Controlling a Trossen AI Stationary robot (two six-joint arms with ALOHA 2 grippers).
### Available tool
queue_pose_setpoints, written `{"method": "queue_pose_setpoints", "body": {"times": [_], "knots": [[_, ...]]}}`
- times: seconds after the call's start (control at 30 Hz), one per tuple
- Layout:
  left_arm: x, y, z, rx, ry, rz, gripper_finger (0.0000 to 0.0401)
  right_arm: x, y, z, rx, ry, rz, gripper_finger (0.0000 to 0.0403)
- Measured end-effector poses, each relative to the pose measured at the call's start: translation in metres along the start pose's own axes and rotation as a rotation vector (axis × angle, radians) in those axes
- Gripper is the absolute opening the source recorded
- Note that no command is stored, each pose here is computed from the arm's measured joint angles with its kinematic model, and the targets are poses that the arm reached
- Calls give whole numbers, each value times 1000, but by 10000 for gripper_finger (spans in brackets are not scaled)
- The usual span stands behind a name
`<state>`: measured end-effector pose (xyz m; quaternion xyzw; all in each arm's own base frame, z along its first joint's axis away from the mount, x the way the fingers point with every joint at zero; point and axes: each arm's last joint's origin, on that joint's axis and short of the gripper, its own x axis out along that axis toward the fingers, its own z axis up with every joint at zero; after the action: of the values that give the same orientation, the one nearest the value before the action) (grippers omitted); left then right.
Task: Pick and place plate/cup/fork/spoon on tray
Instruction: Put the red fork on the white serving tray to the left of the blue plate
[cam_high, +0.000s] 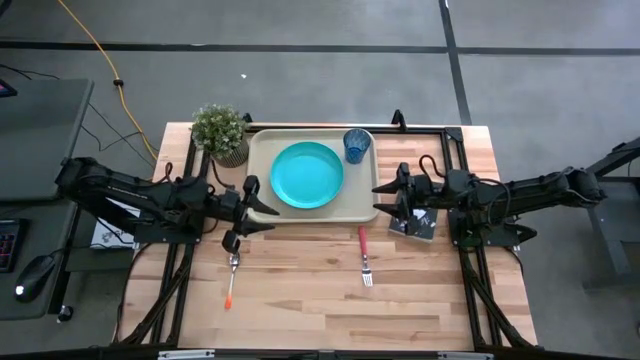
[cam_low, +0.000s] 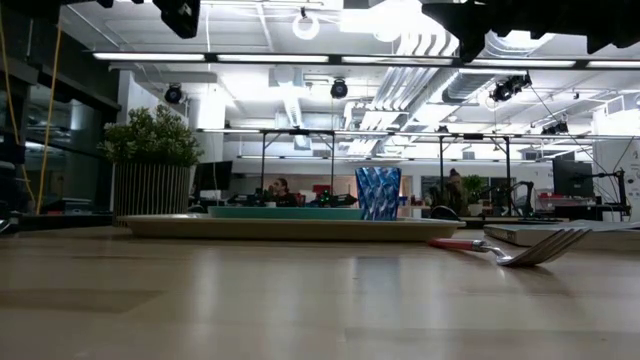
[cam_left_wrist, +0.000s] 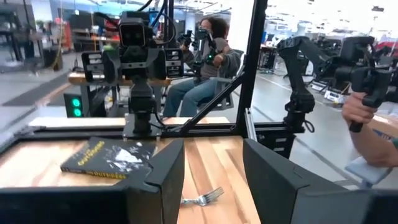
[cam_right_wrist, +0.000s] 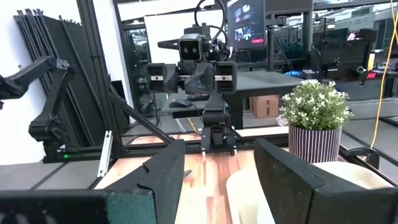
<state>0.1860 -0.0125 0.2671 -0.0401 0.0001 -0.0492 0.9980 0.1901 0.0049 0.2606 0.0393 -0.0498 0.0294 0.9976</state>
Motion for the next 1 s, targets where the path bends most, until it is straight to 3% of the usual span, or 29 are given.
{"method": "queue_pose_setpoints", "body": {"times": [0.23,0.83,1.0], "knots": [[11,1,-11,-108,64,9,145,1,0,-1,11,5,0,186],[16,2,-7,-85,47,33,145,2,0,-3,35,14,1,186],[16,2,-7,-83,47,33,145,6,6,-7,139,46,28,186]]}}
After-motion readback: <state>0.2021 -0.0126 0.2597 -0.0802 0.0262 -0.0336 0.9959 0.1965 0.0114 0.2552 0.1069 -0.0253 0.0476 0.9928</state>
